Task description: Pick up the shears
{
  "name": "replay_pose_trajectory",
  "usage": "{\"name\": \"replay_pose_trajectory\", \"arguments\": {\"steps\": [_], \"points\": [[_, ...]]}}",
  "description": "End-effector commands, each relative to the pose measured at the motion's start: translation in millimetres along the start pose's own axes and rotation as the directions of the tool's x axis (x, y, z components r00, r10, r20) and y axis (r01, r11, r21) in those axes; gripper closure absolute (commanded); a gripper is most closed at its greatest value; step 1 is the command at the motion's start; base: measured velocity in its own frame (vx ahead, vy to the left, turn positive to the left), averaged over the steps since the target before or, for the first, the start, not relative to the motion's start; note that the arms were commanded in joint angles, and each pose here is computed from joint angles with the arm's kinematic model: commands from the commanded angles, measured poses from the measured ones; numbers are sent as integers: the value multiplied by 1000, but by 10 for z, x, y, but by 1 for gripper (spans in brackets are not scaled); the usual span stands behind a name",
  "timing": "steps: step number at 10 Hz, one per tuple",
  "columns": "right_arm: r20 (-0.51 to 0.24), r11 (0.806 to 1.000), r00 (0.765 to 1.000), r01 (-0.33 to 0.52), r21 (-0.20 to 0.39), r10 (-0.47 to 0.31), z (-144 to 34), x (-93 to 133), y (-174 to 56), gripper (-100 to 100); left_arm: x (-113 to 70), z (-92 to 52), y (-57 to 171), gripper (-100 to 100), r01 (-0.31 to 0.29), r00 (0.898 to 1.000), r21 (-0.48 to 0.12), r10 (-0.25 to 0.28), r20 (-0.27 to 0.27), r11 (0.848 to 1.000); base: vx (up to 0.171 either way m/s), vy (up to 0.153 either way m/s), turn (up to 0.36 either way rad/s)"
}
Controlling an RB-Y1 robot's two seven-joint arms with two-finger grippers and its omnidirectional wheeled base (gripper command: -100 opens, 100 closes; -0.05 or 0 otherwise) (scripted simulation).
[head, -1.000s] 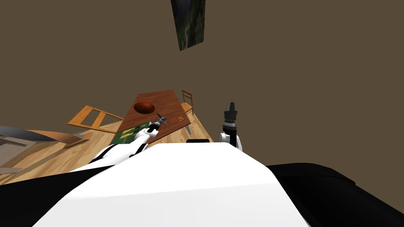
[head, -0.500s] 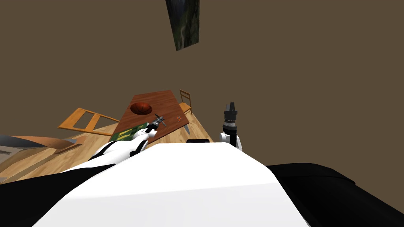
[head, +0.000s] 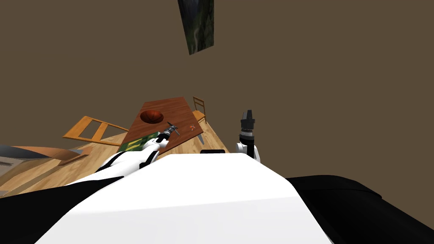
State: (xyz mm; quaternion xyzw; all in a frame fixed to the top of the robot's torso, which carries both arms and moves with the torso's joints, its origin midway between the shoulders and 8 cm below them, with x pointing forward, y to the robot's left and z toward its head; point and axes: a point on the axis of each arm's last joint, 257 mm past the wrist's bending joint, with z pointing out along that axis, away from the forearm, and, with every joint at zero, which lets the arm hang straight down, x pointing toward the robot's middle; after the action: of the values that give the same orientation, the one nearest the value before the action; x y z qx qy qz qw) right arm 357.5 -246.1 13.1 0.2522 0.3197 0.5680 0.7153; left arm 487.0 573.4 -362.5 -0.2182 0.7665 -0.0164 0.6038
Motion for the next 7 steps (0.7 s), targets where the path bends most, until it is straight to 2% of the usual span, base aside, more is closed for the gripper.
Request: {"name": "replay_pose_trajectory", "arguments": {"steps": [1,2,3,4,6,7], "points": [[0,1000,1000,0,0,0,0,0,0,0,208,-68,32,100,-4,999,-11,3,-43,1000,30,23,165],[0,1000,1000,0,0,0,-1,0,0,0,144,-33,-48,100,-5,1000,7,5,-30,1000,45,28,111],[0,1000,1000,0,0,0,0,0,0,0,305,-76,-116,100,-12,998,17,13,-59,1000,55,46,145],[0,1000,1000,0,0,0,0,0,0,0,318,-82,-101,100,-12,998,13,13,-62,1000,43,26,62],[0,1000,1000,0,0,0,0,0,0,0,244,-45,-195,100,-13,999,33,14,-46,999,9,4,3],[0,1000,1000,0,0,0,0,0,0,0,489,-142,-146,100,-19,995,17,20,-93,1000,34,25,119]]}}
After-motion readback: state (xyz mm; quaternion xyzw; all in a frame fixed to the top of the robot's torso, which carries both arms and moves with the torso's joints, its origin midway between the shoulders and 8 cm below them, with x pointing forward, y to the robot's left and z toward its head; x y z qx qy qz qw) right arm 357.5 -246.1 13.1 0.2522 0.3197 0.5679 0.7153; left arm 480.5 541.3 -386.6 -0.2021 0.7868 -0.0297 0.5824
